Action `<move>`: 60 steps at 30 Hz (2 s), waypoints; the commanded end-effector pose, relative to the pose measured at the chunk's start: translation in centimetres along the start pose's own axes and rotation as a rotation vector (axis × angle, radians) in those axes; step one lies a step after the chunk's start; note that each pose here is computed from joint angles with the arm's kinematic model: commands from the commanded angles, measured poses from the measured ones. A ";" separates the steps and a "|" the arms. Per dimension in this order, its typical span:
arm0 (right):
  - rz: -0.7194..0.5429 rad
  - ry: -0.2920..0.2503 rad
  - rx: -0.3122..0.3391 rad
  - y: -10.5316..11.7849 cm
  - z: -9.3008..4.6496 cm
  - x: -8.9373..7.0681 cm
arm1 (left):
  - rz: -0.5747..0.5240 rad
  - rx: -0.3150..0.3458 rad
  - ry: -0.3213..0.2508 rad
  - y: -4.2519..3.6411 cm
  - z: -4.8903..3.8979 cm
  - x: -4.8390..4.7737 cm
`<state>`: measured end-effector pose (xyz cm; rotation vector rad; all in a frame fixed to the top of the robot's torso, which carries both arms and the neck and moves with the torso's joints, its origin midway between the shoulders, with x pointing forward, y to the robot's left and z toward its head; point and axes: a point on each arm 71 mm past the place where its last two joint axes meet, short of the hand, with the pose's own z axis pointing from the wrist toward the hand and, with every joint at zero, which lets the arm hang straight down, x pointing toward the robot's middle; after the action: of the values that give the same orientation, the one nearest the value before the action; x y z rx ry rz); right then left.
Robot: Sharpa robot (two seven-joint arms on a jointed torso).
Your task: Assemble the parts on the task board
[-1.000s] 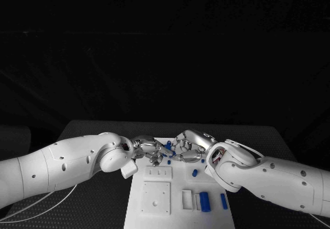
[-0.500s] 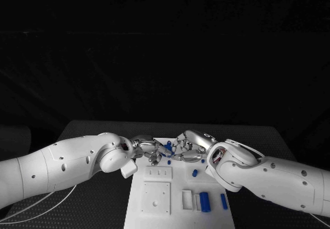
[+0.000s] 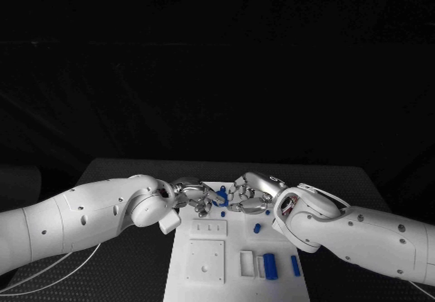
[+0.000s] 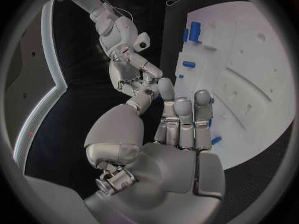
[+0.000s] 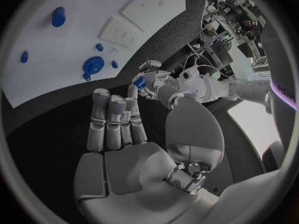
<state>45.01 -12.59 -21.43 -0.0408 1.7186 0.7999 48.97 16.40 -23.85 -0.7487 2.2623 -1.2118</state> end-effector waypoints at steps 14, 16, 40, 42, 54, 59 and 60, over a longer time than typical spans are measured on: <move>0.063 -0.264 0.112 -6.7 1.3 -6.6 | 0.379 -0.105 -0.256 0.22 -0.31 -0.56; 0.051 -0.296 0.123 -7.6 1.7 -8.1 | 0.452 -0.117 -0.288 0.39 -0.39 -0.32; 0.120 -0.369 0.149 -9.3 3.9 -11.4 | 0.560 -0.178 -0.412 1.16 0.62 1.89; 0.134 -0.368 0.152 -9.3 4.0 -11.4 | 0.553 -0.185 -0.407 1.30 0.78 1.96; 0.220 -0.320 0.149 -9.4 4.4 -11.0 | 0.541 -0.210 -0.392 2.34 1.72 2.60; 0.255 -0.311 0.153 -9.5 4.6 -10.9 | 0.541 -0.217 -0.397 2.69 1.88 2.63; 0.256 -0.311 0.153 -9.5 4.6 -10.9 | 0.543 -0.217 -0.396 2.74 1.90 2.66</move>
<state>56.42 -21.78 -16.80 0.3817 1.4774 0.7633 47.50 14.92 -27.56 -0.3590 2.0910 -0.5215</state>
